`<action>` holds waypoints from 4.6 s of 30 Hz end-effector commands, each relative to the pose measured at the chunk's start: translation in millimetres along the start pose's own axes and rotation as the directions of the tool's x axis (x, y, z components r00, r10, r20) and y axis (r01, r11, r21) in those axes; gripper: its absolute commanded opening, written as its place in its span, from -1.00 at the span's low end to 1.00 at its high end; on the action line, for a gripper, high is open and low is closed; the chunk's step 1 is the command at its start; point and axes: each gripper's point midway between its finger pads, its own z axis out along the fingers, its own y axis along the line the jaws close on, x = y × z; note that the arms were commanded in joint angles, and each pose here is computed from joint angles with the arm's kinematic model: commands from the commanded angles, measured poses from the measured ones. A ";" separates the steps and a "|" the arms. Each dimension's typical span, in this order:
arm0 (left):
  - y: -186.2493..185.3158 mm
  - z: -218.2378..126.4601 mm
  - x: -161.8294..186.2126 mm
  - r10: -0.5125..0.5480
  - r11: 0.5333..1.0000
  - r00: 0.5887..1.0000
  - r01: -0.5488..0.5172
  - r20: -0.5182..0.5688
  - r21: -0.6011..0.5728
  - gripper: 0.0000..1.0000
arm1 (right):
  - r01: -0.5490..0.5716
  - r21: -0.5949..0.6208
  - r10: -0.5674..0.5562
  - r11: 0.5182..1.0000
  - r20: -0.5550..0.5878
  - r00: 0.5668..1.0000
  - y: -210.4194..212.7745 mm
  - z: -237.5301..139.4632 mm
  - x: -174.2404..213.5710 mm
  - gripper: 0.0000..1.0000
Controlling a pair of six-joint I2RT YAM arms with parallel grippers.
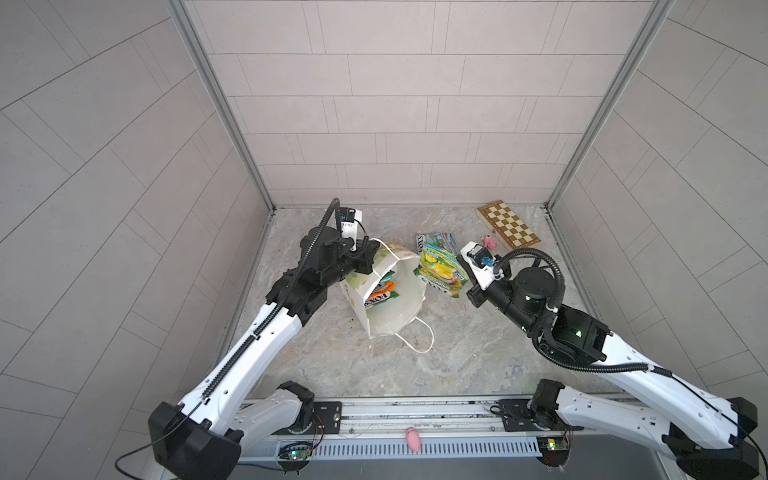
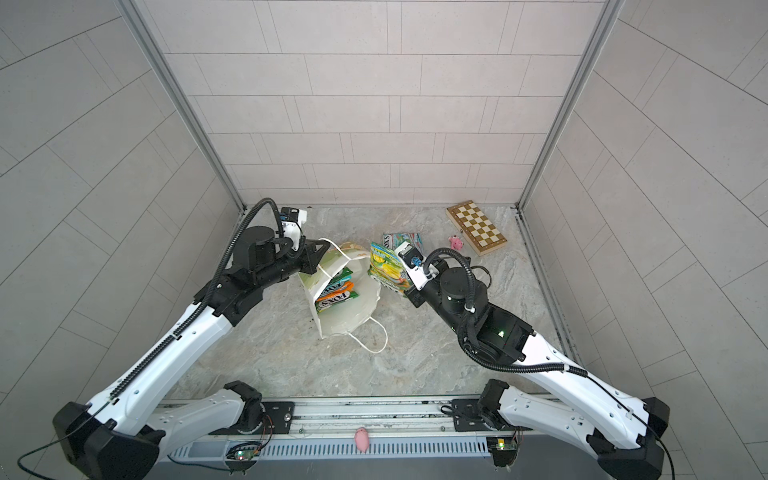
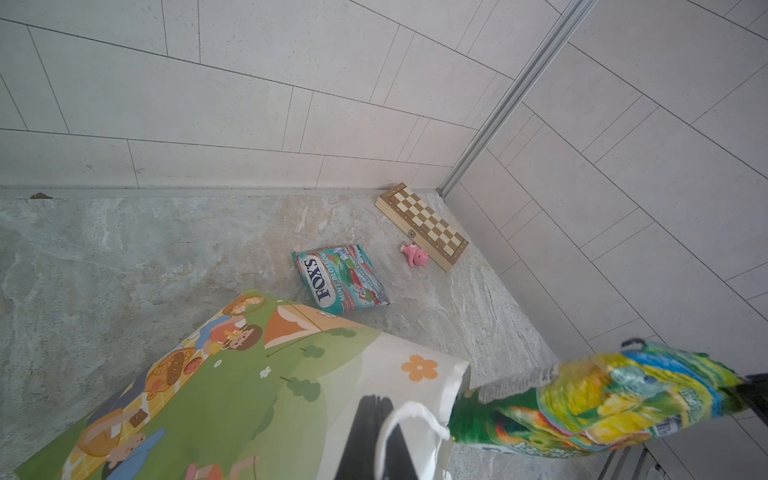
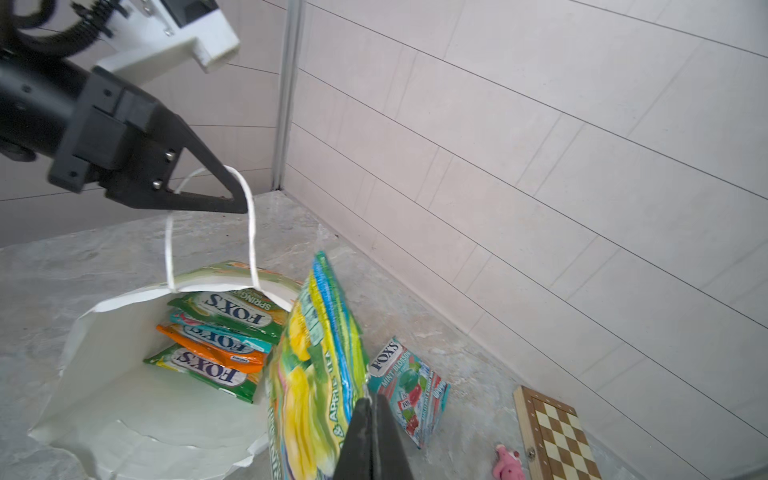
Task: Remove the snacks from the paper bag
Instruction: 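Lift the yellow packet out of the bag and carry it away, then lower the yellow packet to the floor and open the right gripper, then move the open right gripper back into the bag opening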
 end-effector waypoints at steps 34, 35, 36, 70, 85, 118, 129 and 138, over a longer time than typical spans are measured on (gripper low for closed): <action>1.5 1.5 -3.3 0.008 1.000 1.000 -0.008 0.018 -0.001 -1.00 | -0.476 0.592 0.760 0.650 -0.506 0.409 -45.9 -11.6 290.2 0.48; 1.1 0.8 -4.0 0.009 1.000 1.000 -0.009 0.020 -0.001 -1.00 | -0.478 0.609 0.774 0.633 -0.501 0.387 -43.1 -14.7 297.0 0.50; 1.3 0.8 -3.8 0.009 1.000 1.000 -0.009 0.019 -0.002 -1.00 | -0.480 0.622 0.786 0.618 -0.496 0.369 -40.3 -16.8 303.5 0.50; 1.1 -0.6 -4.9 0.013 1.000 1.000 -0.012 0.023 -0.003 -1.00 | -0.689 0.645 0.938 0.329 -0.308 0.159 -30.1 42.2 371.1 -0.78; 2.5 -2.2 -5.1 0.024 1.000 0.999 -0.024 0.024 -0.014 -1.00 | -0.639 0.665 0.918 0.387 -0.346 0.196 -84.4 103.3 377.7 -0.64; -3.6 -4.6 -7.3 0.012 1.000 0.999 -0.013 0.030 0.015 -1.00 | -0.650 -0.286 0.464 0.704 -0.507 0.726 84.6 66.5 111.6 0.14; -3.2 -5.6 -8.2 0.012 1.000 0.999 -0.012 0.037 0.011 -1.00 | -0.616 -0.348 0.376 0.707 -0.553 0.744 164.3 94.0 110.4 0.02; 3.0 -7.2 -8.6 0.023 0.999 0.999 -0.022 0.044 -0.025 -1.00 | -0.535 -0.239 0.318 0.810 -0.587 0.744 154.7 136.0 153.3 -0.06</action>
